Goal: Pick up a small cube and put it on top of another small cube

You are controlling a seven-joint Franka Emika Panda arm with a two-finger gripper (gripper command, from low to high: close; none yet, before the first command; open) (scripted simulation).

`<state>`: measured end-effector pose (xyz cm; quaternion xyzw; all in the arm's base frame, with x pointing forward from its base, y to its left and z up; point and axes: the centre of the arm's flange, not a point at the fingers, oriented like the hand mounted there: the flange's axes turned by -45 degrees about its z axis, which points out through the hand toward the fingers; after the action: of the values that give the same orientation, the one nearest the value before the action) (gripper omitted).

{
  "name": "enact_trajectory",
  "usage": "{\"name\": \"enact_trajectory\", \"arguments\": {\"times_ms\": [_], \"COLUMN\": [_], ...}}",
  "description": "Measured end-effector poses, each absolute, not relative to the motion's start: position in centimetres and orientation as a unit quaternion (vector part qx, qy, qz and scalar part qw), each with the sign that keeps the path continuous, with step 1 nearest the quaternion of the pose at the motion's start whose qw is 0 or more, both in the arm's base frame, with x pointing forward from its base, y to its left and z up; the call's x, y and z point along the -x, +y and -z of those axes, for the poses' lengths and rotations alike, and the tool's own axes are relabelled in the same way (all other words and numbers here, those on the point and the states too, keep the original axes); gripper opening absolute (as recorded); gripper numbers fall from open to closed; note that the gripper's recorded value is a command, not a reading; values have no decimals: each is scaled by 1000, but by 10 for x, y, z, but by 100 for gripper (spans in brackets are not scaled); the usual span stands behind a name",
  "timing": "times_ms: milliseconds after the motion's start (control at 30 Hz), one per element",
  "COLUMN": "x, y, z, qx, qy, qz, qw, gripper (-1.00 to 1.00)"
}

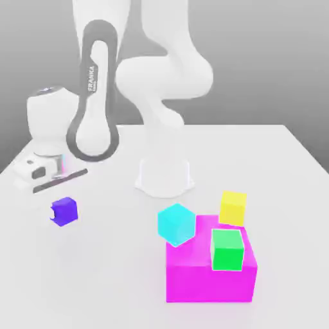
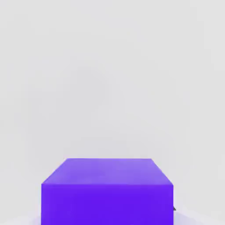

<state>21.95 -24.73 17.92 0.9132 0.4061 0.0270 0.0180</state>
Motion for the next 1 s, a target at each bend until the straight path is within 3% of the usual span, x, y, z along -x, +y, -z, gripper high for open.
{"name": "enact_trajectory", "arguments": {"times_ms": [567, 633, 800, 867, 1000], "x": [-207, -218, -285, -314, -363], "y": [-241, -251, -276, -256, -177], "z": [-194, -201, -229, -238, -256], "qx": [-911, -907, -880, -861, -804], "qy": [412, 420, 461, 495, 587], "qz": [-2, 12, 56, 54, 35], "qw": [2, 20, 97, 103, 87], "gripper": [-100, -100, -100, -100, -100]}}
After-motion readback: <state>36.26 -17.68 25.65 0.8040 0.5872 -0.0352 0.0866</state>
